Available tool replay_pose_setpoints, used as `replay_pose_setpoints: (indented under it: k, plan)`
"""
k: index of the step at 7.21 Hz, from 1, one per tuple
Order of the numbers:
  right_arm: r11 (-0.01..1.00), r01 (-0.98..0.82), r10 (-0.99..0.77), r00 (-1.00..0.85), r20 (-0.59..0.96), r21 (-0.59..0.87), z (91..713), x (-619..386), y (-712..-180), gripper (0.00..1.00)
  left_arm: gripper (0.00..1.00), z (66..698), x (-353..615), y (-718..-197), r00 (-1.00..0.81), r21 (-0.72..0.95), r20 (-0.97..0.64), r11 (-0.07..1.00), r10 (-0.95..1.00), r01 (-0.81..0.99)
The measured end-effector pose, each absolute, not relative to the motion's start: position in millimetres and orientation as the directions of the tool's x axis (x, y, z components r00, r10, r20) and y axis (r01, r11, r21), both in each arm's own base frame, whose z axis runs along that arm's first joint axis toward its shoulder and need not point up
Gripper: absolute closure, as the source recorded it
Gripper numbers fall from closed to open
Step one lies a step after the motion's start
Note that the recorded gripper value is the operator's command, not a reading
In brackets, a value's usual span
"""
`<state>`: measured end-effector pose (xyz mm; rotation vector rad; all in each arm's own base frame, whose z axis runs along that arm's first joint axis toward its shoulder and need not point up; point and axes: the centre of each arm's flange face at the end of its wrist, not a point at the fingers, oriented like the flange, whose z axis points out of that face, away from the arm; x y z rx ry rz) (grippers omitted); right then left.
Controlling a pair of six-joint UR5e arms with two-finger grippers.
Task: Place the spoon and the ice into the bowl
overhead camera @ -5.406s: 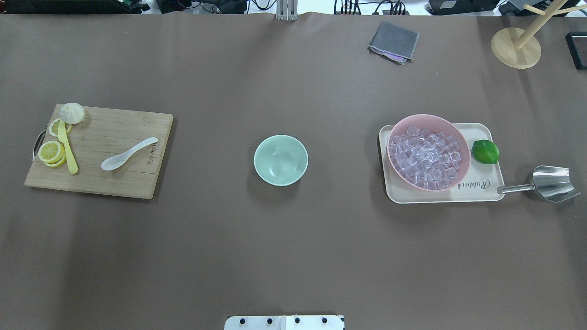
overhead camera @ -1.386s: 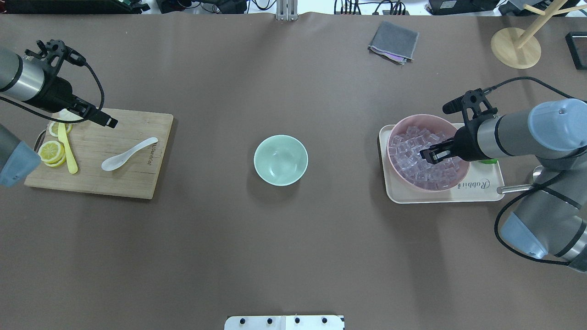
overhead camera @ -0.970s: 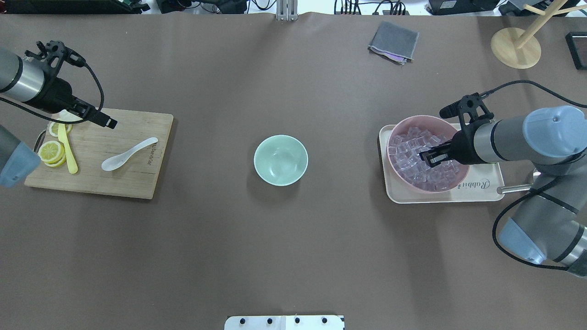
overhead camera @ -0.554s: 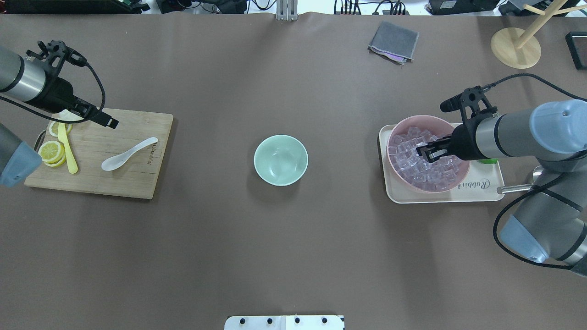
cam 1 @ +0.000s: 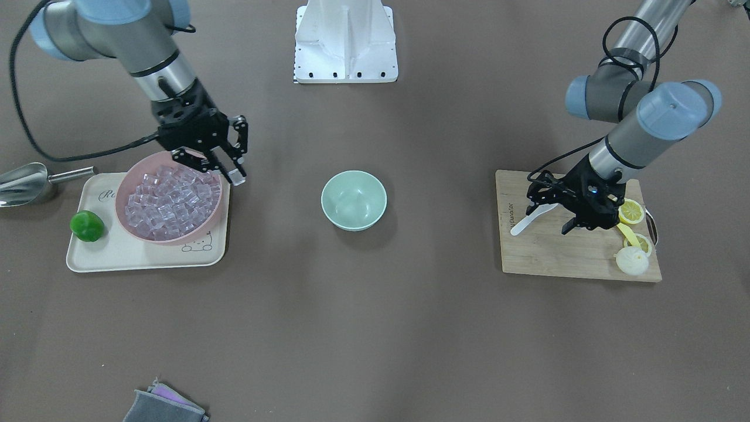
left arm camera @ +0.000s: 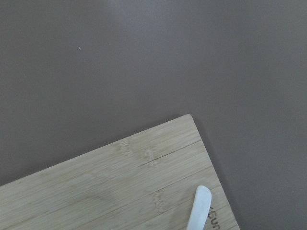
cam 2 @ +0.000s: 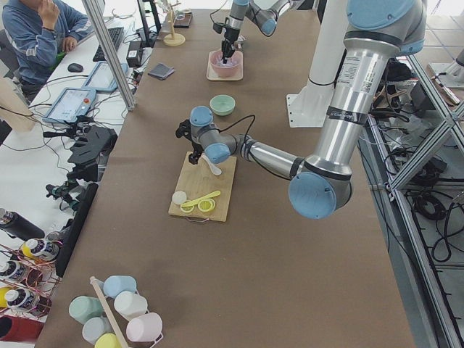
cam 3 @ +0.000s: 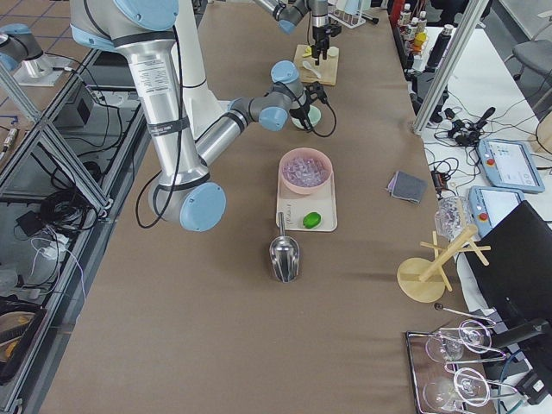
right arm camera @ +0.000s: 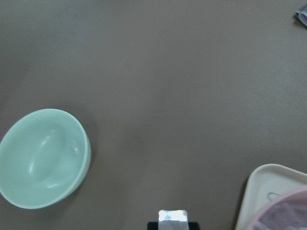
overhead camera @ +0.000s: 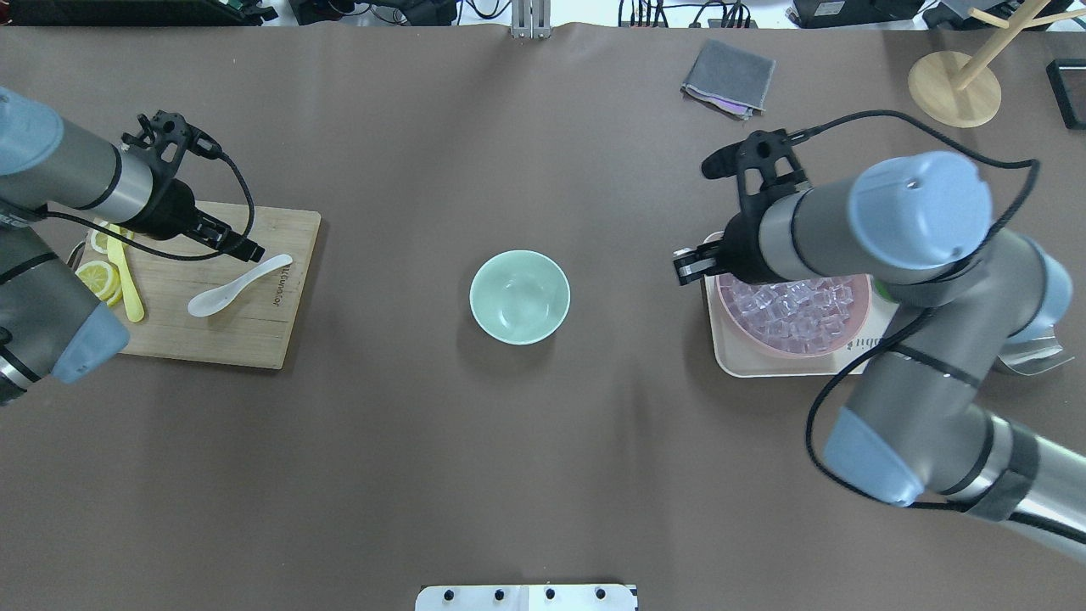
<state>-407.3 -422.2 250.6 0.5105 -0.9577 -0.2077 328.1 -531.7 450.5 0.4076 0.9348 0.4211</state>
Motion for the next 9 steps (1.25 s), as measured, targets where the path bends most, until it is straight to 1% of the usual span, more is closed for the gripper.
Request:
replay_pose_setpoints:
  k: [2,3,4,5,6,7,8,9]
  plan:
    - [0.87,-0.11,-0.338,0.576,0.744,0.481,206,-481,-395,1.0,0.47,456,342,-522,0.524,0.519,-0.661,0.832,0.537,-0.196]
    - [0.867,-0.123,-0.33,0.584,0.742,0.482,195,-508,-388,1.0,0.49,457,347,-518,0.52,0.52,-0.659,0.829,0.543,-0.206]
    - [0.865,-0.127,-0.327,0.591,0.737,0.485,190,-529,-383,1.0,0.56,458,352,-515,0.517,0.521,-0.658,0.826,0.548,-0.214]
    - [0.865,-0.127,-0.325,0.596,0.735,0.486,187,-545,-378,1.0,0.71,458,357,-512,0.516,0.522,-0.654,0.824,0.553,-0.221]
    - [0.864,-0.129,-0.322,0.602,0.731,0.487,187,-555,-373,1.0,1.0,460,361,-509,0.518,0.522,-0.65,0.822,0.556,-0.227]
    - [0.863,-0.131,-0.319,0.609,0.726,0.489,188,-565,-370,1.0,1.0,461,364,-507,0.518,0.522,-0.648,0.821,0.558,-0.23]
    - [0.862,-0.133,-0.315,0.616,0.722,0.489,188,-575,-367,0.35,1.0,461,365,-507,0.518,0.521,-0.648,0.821,0.558,-0.232]
    - [0.864,-0.144,-0.304,0.615,0.727,0.483,185,-581,-364,0.0,1.0,460,366,-506,0.517,0.521,-0.649,0.821,0.558,-0.232]
